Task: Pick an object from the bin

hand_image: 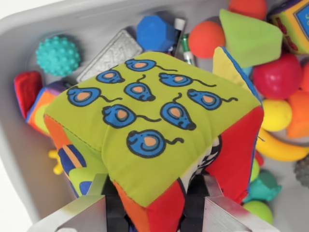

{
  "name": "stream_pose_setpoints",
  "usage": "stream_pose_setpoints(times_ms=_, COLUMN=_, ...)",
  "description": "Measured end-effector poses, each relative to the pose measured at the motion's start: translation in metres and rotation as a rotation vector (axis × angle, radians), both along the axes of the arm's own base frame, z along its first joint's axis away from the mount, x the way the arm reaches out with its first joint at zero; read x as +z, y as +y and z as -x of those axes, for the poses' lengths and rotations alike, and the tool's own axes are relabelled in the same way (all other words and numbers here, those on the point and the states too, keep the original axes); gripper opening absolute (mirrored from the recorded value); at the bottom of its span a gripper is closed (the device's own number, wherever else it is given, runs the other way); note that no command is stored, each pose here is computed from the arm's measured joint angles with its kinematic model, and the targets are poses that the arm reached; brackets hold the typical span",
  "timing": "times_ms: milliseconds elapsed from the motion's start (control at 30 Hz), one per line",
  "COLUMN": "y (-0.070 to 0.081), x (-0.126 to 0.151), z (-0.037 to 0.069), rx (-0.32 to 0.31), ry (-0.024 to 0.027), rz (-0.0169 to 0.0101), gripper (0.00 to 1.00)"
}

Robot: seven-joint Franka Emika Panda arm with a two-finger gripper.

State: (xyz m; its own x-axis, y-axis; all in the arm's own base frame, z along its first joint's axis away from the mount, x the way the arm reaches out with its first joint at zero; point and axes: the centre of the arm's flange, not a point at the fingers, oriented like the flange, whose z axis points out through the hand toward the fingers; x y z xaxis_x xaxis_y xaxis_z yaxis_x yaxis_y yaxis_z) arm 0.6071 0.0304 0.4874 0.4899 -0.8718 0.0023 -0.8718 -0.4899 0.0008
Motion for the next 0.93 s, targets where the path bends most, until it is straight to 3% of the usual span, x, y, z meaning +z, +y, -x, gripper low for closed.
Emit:
stream_pose_setpoints(times_ms=467, y=0.000, x=0.022, z=0.000, rx=0.000, ry=0.0001, rz=-0.0001, gripper=0.00)
stream_pose_setpoints(times_ms=933, y=0.000, x=0.022, z=-0.001, rx=0.000, ry=0.0027, rz=0.0001, gripper=0.00)
